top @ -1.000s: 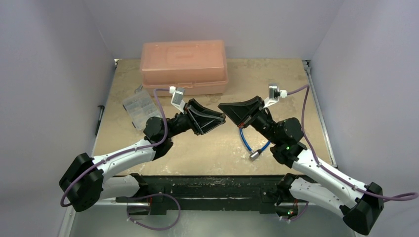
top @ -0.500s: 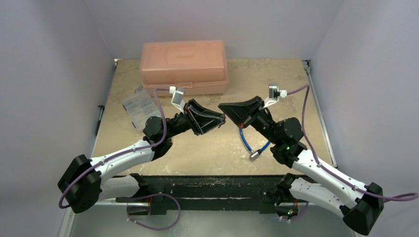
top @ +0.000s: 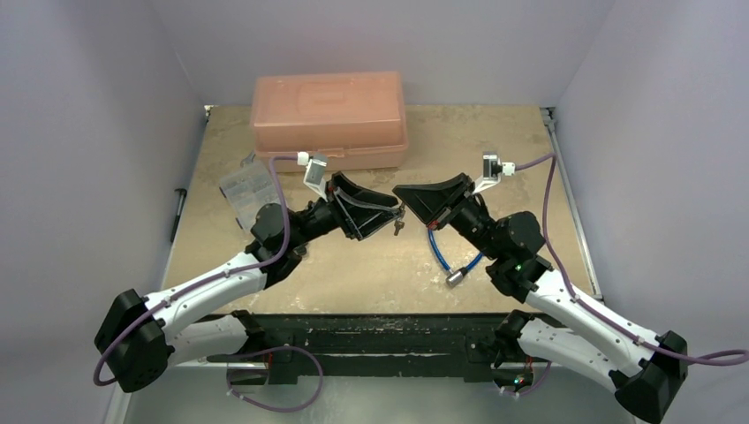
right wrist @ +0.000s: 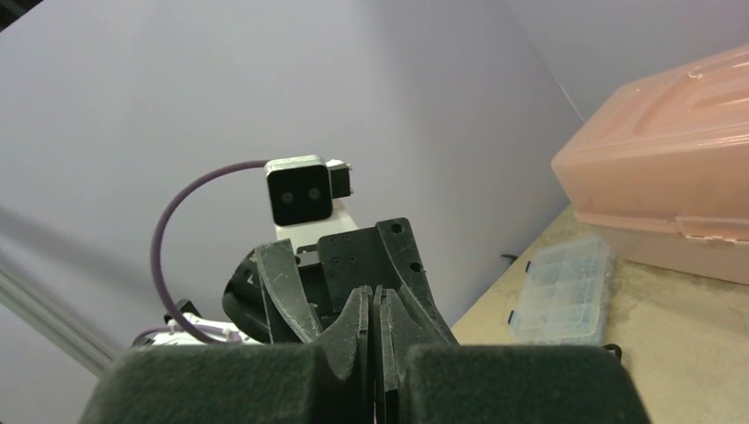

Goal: Unlock with the key

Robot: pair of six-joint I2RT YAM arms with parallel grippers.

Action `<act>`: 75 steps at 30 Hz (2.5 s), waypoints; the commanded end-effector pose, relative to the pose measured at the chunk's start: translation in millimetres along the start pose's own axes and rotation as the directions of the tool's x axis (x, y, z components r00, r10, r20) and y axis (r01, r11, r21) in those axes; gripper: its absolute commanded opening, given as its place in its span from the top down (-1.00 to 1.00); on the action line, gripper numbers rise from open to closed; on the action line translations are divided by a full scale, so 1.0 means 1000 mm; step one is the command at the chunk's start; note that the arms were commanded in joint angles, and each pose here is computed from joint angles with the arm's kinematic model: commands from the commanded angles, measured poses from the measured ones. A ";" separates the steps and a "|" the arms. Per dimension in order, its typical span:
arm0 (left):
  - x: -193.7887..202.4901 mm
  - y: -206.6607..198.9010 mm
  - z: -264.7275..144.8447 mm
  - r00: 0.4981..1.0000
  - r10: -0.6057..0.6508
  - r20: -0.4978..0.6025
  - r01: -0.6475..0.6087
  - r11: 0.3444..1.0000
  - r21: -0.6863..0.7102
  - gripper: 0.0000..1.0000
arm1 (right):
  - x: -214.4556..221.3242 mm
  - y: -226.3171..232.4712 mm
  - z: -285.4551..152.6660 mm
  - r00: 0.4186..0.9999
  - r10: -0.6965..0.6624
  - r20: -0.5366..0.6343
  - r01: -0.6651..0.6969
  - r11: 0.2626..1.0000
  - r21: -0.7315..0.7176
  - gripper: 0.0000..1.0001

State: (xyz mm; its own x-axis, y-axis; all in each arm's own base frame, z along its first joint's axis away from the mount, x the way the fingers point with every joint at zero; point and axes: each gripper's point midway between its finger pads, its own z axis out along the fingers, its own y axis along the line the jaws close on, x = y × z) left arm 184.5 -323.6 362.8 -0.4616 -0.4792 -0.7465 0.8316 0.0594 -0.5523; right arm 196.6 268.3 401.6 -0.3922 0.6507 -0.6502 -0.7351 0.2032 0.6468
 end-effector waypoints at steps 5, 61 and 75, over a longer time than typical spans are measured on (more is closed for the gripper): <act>-0.012 -0.006 0.008 0.998 0.057 0.006 -0.057 0.998 0.005 0.05 | -0.016 0.000 0.005 0.999 -0.022 0.045 0.020 0.999 0.047 1.00; 0.008 -0.005 0.014 0.996 -0.003 -0.092 -0.001 0.999 -0.048 0.53 | -0.005 -0.021 -0.012 0.998 -0.026 0.063 0.020 0.995 0.094 1.00; 0.004 -0.006 0.012 0.998 -0.053 -0.045 0.051 0.998 -0.044 1.00 | -0.005 -0.021 -0.024 0.995 0.019 0.103 -0.027 0.997 0.077 1.00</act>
State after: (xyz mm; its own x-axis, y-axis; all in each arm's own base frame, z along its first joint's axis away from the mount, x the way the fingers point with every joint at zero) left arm 178.9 -344.5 338.2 -0.5664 -0.3568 -0.7429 0.7669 0.1017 -0.6336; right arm 204.2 251.1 371.5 -0.3709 0.6866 -0.6253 -0.6696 0.2688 0.6924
